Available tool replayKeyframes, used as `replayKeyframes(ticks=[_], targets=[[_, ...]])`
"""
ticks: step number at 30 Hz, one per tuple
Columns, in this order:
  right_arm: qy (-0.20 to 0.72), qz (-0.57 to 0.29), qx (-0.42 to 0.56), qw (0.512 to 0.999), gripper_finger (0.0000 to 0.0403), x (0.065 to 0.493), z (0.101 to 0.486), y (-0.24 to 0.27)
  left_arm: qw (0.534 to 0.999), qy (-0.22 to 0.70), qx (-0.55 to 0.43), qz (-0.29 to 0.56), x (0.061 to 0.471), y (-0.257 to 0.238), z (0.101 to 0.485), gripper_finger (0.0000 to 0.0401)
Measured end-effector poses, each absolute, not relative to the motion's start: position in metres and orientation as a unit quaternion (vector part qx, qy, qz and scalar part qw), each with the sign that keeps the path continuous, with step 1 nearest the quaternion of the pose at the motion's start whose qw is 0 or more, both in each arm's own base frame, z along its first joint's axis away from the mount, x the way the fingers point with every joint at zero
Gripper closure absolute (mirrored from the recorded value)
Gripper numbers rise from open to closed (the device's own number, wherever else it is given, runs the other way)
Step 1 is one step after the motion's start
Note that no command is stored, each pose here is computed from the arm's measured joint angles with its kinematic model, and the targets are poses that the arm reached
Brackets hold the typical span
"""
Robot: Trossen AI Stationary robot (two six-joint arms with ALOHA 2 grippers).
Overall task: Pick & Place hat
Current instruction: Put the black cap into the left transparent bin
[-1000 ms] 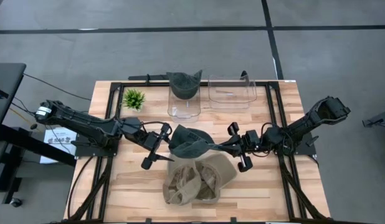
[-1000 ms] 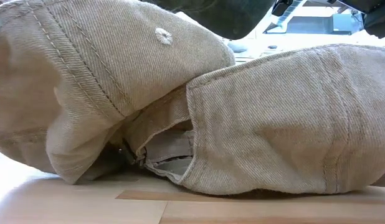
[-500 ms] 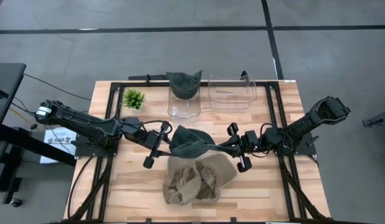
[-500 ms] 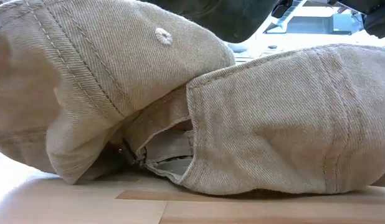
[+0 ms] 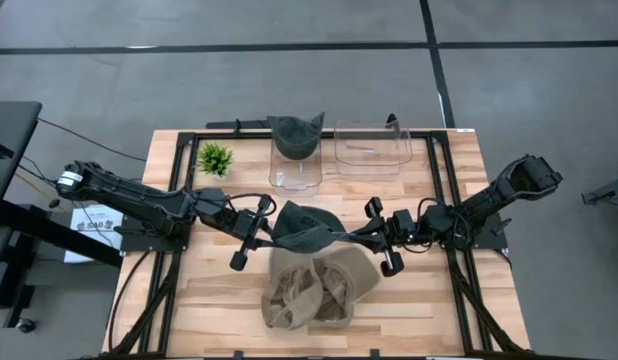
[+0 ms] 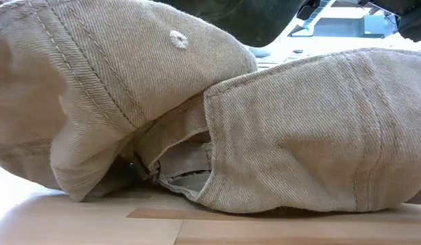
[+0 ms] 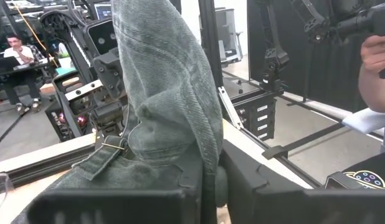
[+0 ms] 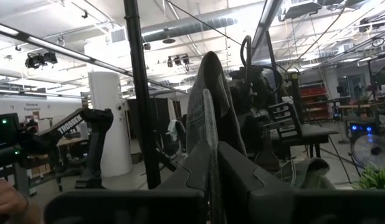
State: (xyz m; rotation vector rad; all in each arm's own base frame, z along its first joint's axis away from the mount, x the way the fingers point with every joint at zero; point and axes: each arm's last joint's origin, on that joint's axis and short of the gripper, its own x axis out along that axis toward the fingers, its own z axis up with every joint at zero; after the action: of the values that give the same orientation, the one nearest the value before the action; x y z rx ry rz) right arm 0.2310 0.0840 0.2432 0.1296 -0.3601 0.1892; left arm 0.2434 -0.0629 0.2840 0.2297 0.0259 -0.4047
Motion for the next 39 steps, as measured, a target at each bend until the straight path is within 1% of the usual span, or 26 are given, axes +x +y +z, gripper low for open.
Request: replayKeyframes(ticks=[2,4,10,13,18,20,25,29,32,34,39], targets=[[-0.178,0.094,0.064,0.977,0.0384,0.2310,0.2432,0.0840,0.973,0.013,0.114,-0.201,0.2434,-0.0629,0.2840,0.0346],[-0.177,0.094,0.064,0.978,0.0380,0.2311,0.2429,0.0840,0.973,0.013,0.114,-0.201,0.2433,-0.0630,0.2840,0.0343],[-0.172,0.094,0.062,0.979,0.0371,0.2315,0.2420,0.0842,0.973,0.013,0.114,-0.201,0.2434,-0.0629,0.2840,0.0370],[-0.165,0.094,0.060,0.980,0.0363,0.2320,0.2406,0.0844,0.973,0.013,0.114,-0.201,0.2434,-0.0629,0.2840,0.0373],[-0.159,0.094,0.059,0.981,0.0336,0.2331,0.2386,0.0848,0.973,0.013,0.114,-0.201,0.2434,-0.0629,0.2840,0.0346],[-0.158,0.094,0.059,0.981,0.0323,0.2332,0.2383,0.0849,0.973,0.013,0.114,-0.200,0.2434,-0.0628,0.2840,0.0342],[-0.155,0.094,0.058,0.982,0.0289,0.2334,0.2376,0.0850,0.973,0.013,0.114,-0.200,0.2433,-0.0628,0.2840,0.0356],[-0.154,0.094,0.057,0.982,0.0271,0.2335,0.2373,0.0851,0.973,0.013,0.114,-0.200,0.2433,-0.0628,0.2841,0.0369],[-0.153,0.094,0.057,0.982,0.0265,0.2335,0.2372,0.0851,0.973,0.013,0.114,-0.200,0.2433,-0.0628,0.2841,0.0368],[-0.151,0.094,0.056,0.982,0.0264,0.2336,0.2369,0.0851,0.974,0.013,0.114,-0.193,0.2435,-0.0624,0.2841,0.0360],[-0.151,0.094,0.056,0.982,0.0270,0.2336,0.2369,0.0851,0.984,0.012,0.117,-0.131,0.2447,-0.0591,0.2857,0.0351]])
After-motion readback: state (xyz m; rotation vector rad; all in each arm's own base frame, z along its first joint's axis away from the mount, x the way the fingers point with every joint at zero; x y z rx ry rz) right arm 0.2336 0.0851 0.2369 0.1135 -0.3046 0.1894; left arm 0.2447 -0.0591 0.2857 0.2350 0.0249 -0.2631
